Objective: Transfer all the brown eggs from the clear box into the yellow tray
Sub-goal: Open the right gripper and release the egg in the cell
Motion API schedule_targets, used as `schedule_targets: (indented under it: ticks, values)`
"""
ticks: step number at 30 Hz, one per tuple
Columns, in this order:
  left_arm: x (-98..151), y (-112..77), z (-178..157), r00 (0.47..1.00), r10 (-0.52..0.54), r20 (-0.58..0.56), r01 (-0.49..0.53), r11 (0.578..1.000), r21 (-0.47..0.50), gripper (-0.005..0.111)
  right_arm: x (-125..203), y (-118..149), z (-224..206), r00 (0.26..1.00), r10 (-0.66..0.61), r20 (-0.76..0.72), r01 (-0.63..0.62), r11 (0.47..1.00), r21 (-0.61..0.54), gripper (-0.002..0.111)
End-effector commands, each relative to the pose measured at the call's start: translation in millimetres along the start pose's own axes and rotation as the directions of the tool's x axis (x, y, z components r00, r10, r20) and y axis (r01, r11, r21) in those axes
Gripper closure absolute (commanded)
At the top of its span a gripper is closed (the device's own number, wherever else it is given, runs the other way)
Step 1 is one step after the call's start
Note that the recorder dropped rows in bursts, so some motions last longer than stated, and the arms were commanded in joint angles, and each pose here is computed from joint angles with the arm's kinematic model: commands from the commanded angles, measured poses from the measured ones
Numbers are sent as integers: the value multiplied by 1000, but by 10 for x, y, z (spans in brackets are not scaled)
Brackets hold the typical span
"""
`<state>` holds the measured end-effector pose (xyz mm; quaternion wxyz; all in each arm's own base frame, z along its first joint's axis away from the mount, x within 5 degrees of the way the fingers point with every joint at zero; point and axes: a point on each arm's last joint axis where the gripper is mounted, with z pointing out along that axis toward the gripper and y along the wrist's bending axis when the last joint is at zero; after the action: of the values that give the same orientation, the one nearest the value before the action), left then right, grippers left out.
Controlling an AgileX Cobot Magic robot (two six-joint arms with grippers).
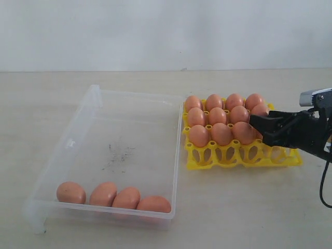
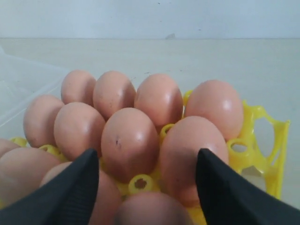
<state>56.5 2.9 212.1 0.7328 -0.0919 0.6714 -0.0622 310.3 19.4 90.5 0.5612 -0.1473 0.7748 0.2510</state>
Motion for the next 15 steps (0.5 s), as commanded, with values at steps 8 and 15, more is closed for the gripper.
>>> schedule_targets:
  ticks: [8, 15]
  values:
    - [-10, -5, -3, 1000, 0, 4, -1, 1000, 5, 103, -404, 40, -120, 997, -82, 8, 82, 994, 72, 52]
    - [-10, -5, -3, 1000, 0, 4, -1, 1000, 5, 103, -680, 258, -196, 988, -5, 155, 22, 994, -106, 57]
